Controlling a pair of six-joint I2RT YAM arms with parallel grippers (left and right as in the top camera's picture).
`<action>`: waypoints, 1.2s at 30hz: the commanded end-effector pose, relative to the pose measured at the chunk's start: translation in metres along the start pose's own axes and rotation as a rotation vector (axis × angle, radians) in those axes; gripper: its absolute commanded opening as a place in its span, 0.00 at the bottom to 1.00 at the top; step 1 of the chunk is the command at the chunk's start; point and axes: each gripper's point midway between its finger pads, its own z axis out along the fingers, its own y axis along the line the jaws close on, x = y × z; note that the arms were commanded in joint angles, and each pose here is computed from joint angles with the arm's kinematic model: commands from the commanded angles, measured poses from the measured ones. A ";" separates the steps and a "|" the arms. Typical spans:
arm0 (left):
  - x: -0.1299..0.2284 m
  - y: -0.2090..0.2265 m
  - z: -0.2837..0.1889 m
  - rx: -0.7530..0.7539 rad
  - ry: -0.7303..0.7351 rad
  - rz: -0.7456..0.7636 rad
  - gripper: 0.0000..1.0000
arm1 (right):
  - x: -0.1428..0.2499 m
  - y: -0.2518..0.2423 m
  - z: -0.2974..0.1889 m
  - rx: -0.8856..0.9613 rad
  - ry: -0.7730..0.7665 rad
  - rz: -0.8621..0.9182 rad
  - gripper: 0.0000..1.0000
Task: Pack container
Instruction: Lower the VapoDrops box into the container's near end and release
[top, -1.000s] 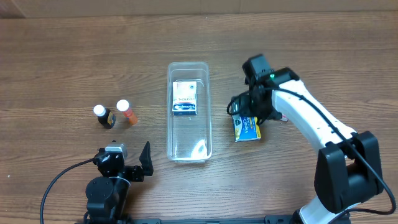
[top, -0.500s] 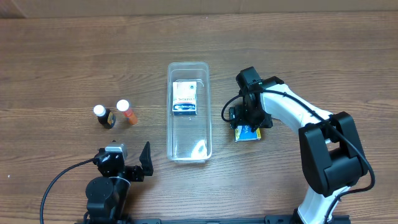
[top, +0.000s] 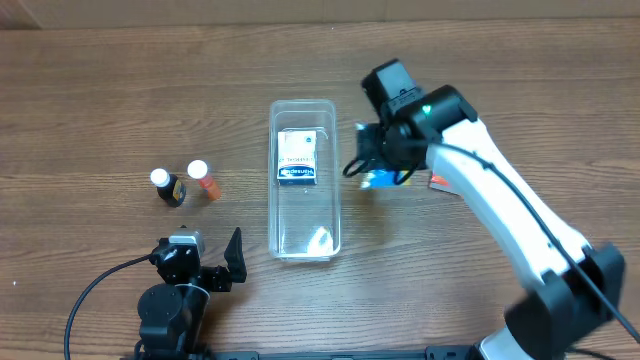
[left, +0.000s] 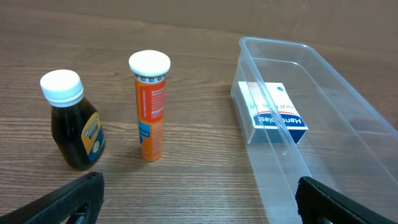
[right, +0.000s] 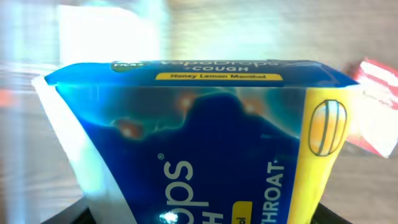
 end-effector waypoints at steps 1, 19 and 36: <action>0.000 0.001 0.000 -0.001 -0.006 -0.008 1.00 | 0.010 0.053 -0.003 -0.076 -0.038 0.006 0.64; -0.001 0.001 0.000 -0.001 -0.006 -0.008 1.00 | 0.072 0.131 0.113 -0.117 0.251 0.125 0.78; 0.000 0.001 0.000 -0.001 -0.006 -0.008 1.00 | 0.022 0.129 0.074 -0.184 0.069 0.015 0.78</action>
